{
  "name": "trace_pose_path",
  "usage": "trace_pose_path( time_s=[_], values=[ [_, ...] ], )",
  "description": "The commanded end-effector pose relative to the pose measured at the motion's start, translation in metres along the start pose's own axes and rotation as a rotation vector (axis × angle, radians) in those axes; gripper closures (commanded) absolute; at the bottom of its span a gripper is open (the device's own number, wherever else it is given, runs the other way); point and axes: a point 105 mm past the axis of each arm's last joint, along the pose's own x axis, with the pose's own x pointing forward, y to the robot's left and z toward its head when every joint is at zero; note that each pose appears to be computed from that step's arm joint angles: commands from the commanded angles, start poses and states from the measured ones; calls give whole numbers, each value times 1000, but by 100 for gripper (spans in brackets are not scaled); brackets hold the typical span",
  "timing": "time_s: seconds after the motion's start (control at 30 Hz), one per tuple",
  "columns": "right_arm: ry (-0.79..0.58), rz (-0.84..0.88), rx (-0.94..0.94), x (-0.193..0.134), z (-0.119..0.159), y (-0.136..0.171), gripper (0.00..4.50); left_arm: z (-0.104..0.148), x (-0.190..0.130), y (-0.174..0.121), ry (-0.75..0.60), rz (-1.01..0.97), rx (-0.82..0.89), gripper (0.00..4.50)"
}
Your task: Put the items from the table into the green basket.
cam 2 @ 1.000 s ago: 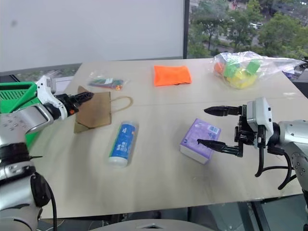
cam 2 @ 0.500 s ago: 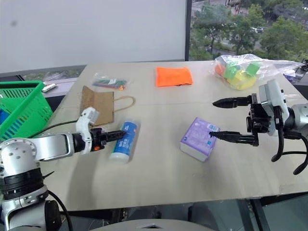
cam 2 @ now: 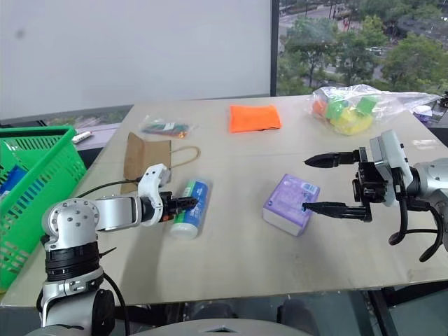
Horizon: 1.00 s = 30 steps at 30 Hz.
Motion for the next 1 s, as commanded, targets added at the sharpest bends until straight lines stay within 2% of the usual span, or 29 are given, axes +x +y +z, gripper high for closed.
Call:
trace_pose_path(
  time_s=[0.03, 0.1, 0.2, 0.27, 0.33, 0.43, 0.5, 0.6, 0.7, 0.83, 0.9, 1.0],
  values=[
    [-26, 11, -54, 3, 11, -1, 0, 18, -17, 1, -131, -23, -6, 295],
    [-37, 17, -57, 5, 12, -1, 0, 40, -37, 6, -272, -19, -2, 295],
    [-84, 32, -64, 11, 16, -3, 0, 81, -79, 26, -541, 96, 51, 295],
    [-124, 45, -65, 16, 20, -5, 0, 108, -109, 44, -710, 258, 119, 295],
    [-154, 61, -75, 21, 24, -7, 0, 129, -136, 56, -824, 396, 188, 295],
    [-180, 90, -83, 27, 28, -8, 0, 156, -186, 72, -981, 658, 324, 295],
    [-198, 102, -82, 29, 32, -9, 0, 167, -226, 94, -1035, 875, 358, 295],
    [-204, 112, -80, 31, 32, -11, 0, 169, -270, 130, -1047, 1089, 315, 295],
    [-218, 126, -90, 34, 34, -11, 0, 162, -289, 159, -1006, 1217, 296, 295],
    [-251, 130, -105, 37, 41, -9, 0, 147, -297, 194, -925, 1277, 211, 295],
    [-252, 137, -104, 37, 42, -8, 0, 142, -292, 205, -895, 1248, 185, 196],
    [-243, 131, -101, 36, 39, -8, 0, 142, -278, 208, -872, 1150, 202, 84]
  ],
)
